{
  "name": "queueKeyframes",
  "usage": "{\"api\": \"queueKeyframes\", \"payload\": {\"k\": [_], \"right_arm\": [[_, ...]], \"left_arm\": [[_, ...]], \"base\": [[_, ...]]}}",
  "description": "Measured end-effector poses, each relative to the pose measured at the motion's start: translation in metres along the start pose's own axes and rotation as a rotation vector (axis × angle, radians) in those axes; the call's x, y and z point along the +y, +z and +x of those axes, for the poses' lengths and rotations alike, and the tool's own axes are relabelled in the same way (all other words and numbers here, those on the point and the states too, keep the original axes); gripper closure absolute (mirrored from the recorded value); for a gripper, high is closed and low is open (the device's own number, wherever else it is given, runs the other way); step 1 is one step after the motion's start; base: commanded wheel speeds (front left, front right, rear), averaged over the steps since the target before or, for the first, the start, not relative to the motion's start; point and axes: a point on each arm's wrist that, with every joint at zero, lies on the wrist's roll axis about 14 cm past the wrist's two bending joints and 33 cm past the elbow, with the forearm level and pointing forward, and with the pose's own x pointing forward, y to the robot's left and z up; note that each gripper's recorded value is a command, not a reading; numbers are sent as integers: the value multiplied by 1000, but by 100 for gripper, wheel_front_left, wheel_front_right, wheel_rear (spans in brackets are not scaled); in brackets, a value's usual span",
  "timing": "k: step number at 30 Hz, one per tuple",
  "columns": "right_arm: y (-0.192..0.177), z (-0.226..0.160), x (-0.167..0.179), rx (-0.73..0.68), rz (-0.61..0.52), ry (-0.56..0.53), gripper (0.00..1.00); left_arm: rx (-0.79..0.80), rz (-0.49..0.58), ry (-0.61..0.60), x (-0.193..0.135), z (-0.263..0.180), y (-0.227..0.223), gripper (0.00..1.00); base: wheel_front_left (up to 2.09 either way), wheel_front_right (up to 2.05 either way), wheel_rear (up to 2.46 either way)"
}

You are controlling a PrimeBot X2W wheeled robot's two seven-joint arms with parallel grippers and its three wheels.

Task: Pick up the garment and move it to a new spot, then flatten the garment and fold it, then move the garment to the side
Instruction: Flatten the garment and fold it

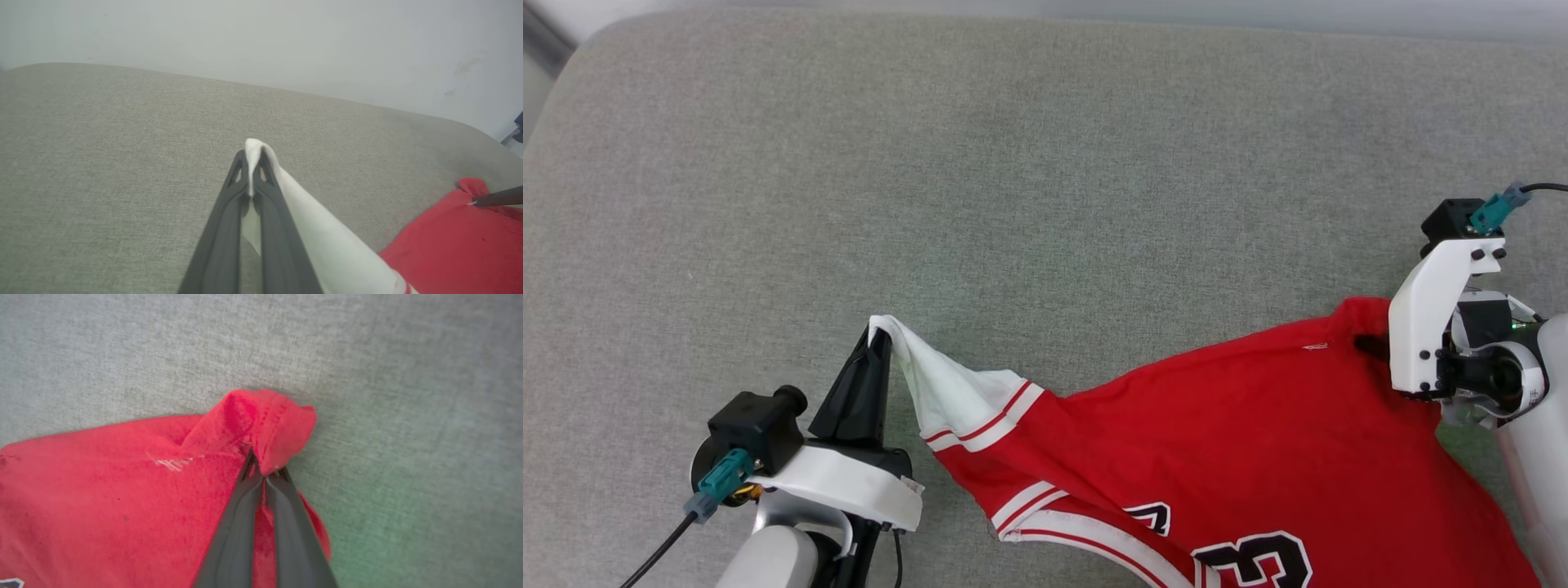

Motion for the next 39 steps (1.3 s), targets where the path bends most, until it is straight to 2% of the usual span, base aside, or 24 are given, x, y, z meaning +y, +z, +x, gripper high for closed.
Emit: {"api": "queueKeyframes", "payload": {"k": [3, 7, 11, 17, 26, 31, 39], "right_arm": [[3, -5, 1, -33, -7, 1, 100], [20, -24, 3, -164, -33, 1, 100], [54, -62, -3, -390, -92, -41, 100], [85, -126, -9, -755, -116, -94, 100], [112, -220, 3, -1222, -126, -128, 100], [140, -255, 8, -1377, -129, -128, 100], [206, -285, 1, -1483, -132, -140, 100]], "left_arm": [[-6, -2, 1, 0, -1, 2, 100], [-31, 9, 1, 3, -2, 13, 100], [-77, 30, -5, 4, 0, 31, 100], [-222, 62, -18, 2, 11, 84, 100], [-475, 83, -55, -18, 27, 173, 100], [-621, 108, -89, -31, 46, 231, 100], [-704, 175, -150, -46, 105, 300, 100]], "base": [[0, 0, 0], [0, 0, 0], [0, 0, 0], [0, 0, 0], [0, 0, 0], [0, 0, 0], [0, 0, 0]]}}
